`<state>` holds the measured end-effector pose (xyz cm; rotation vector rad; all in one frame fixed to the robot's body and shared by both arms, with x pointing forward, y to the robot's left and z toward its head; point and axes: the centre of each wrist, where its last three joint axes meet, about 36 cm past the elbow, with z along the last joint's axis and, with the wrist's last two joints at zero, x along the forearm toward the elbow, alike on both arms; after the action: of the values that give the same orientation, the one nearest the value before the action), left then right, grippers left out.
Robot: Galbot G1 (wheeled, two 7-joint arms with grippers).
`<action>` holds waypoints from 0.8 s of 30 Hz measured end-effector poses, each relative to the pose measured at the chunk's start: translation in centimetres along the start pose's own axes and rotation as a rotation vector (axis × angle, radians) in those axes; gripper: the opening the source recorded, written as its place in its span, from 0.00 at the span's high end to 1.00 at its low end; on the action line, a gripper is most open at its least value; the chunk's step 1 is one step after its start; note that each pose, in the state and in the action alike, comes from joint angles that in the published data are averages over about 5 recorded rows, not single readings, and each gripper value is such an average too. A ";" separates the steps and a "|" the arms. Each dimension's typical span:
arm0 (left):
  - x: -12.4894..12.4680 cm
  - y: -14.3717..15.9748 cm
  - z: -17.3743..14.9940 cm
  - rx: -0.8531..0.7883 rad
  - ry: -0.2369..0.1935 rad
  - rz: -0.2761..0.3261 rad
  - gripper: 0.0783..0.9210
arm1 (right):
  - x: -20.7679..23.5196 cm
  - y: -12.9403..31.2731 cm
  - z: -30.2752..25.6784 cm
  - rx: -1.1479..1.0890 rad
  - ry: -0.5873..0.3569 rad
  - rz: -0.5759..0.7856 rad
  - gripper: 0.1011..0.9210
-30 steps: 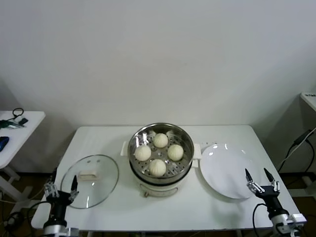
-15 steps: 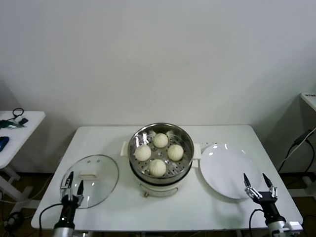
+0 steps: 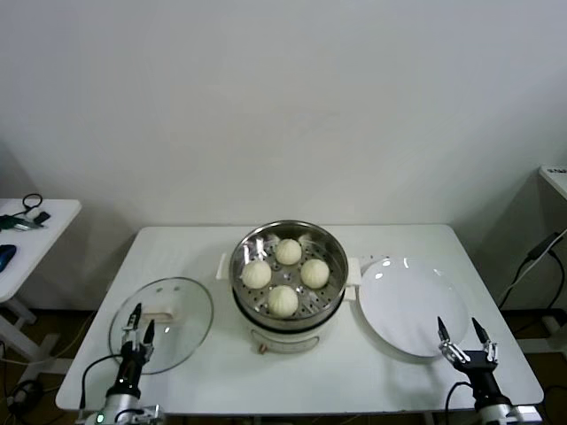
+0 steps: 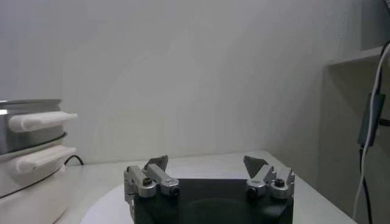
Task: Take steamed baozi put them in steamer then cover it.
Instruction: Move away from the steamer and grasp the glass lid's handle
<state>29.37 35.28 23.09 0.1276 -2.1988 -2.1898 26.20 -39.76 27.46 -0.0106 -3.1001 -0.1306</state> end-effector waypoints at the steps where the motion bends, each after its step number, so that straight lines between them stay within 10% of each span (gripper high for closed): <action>1: -0.3 -0.1 0.0 -0.003 -0.002 0.002 0.12 | 0.0 0.0 0.0 -0.001 -0.001 0.001 0.12; 14: -3.1 -1.0 0.0 -0.032 -0.007 0.007 0.14 | 0.6 0.3 0.1 -0.005 -0.015 0.011 0.12; 24: -3.8 -1.7 0.6 -0.052 -0.021 0.022 0.48 | 0.5 0.3 -0.1 -0.002 -0.023 0.011 0.12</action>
<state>33.14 36.23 21.46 0.0788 -2.1417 -2.2450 25.69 -39.46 27.57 -0.0297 -3.1226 -0.1343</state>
